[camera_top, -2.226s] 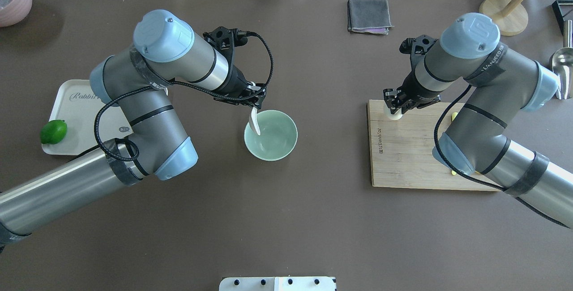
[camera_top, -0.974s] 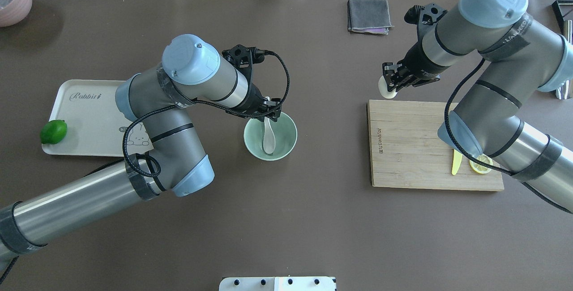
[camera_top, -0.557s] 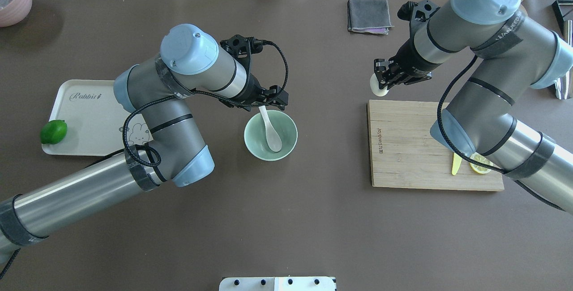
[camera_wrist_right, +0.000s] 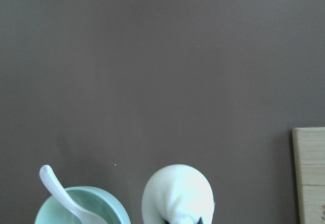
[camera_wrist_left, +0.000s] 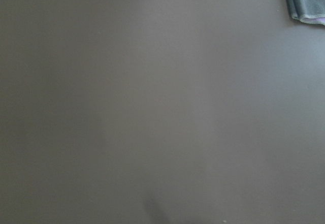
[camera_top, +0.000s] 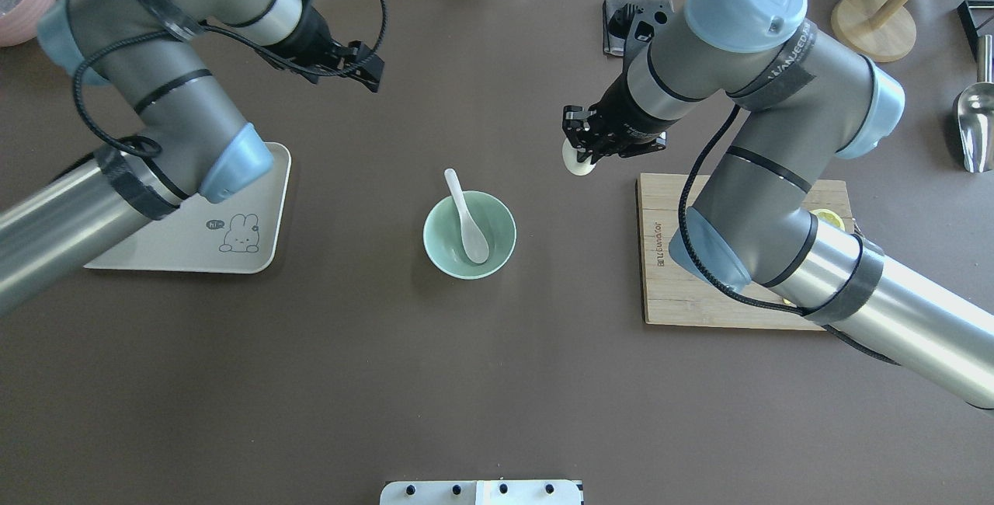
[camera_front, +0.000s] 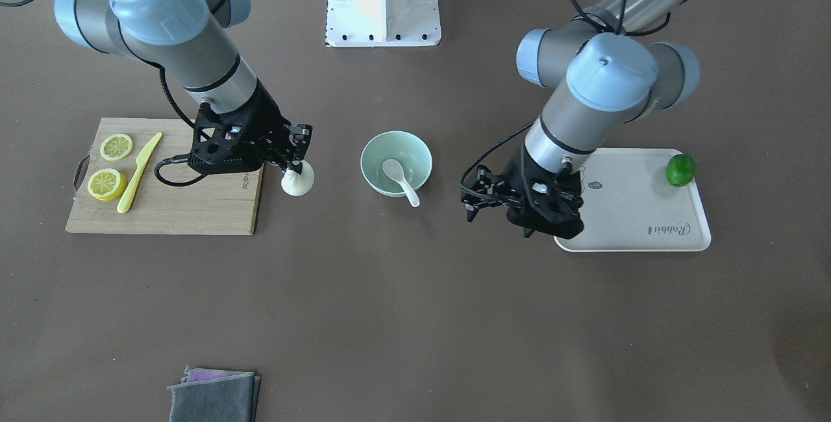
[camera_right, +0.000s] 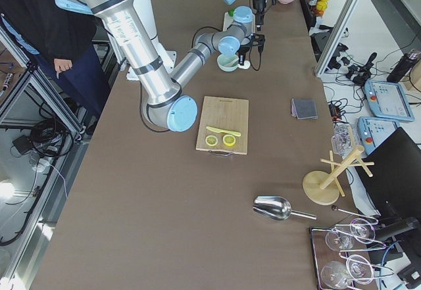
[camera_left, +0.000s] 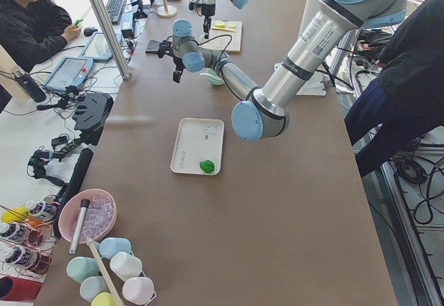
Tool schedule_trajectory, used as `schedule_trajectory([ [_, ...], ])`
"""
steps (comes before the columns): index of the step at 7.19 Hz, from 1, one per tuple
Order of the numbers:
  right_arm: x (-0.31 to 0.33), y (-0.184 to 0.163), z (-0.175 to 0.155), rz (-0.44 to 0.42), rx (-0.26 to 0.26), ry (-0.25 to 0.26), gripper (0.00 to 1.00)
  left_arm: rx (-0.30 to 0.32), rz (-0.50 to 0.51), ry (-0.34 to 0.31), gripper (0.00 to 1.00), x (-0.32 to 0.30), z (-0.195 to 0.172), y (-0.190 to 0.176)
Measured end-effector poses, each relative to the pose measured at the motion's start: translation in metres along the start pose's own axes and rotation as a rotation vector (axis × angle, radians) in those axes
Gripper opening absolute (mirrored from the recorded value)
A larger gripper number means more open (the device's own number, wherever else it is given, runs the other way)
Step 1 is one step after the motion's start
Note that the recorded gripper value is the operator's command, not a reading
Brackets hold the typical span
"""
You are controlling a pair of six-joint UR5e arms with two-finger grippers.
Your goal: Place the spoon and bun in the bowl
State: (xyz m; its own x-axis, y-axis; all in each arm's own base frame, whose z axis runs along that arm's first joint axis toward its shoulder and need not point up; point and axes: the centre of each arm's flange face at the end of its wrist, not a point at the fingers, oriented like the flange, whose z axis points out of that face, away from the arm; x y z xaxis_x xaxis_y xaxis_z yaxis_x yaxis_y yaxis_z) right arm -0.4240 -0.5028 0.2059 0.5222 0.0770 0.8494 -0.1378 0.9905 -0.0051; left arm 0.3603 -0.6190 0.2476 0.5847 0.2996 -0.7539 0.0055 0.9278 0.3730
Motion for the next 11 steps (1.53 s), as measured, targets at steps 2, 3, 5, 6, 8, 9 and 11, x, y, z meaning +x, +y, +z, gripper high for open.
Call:
schedule_trajectory([
  [2, -0.040, 0.013, 0.011, -0.036, 0.012, -0.006, 0.00, 0.025, 0.089, -0.101, 0.98, -0.101, -0.065, 0.004],
  [3, -0.064, 0.014, 0.019, -0.051, 0.013, -0.009, 0.00, 0.034, 0.079, -0.131, 0.98, -0.130, -0.084, 0.005],
  [5, -0.106, 0.024, 0.045, -0.095, 0.030, -0.014, 0.00, 0.052, 0.062, -0.156, 0.98, -0.161, -0.097, 0.012],
  [6, -0.114, 0.034, 0.058, -0.114, 0.029, -0.020, 0.00, 0.063, 0.061, -0.156, 0.98, -0.166, -0.100, 0.013],
  [8, -0.118, 0.051, 0.075, -0.133, 0.008, -0.019, 0.26, 0.075, 0.066, -0.153, 0.98, -0.165, -0.103, 0.011],
  [9, -0.116, 0.056, 0.080, -0.134, -0.004, -0.013, 0.99, 0.075, 0.067, -0.154, 0.98, -0.165, -0.103, 0.010],
  [11, -0.109, 0.063, 0.088, -0.126, -0.024, 0.008, 1.00, 0.074, 0.074, -0.156, 0.98, -0.165, -0.102, 0.010],
])
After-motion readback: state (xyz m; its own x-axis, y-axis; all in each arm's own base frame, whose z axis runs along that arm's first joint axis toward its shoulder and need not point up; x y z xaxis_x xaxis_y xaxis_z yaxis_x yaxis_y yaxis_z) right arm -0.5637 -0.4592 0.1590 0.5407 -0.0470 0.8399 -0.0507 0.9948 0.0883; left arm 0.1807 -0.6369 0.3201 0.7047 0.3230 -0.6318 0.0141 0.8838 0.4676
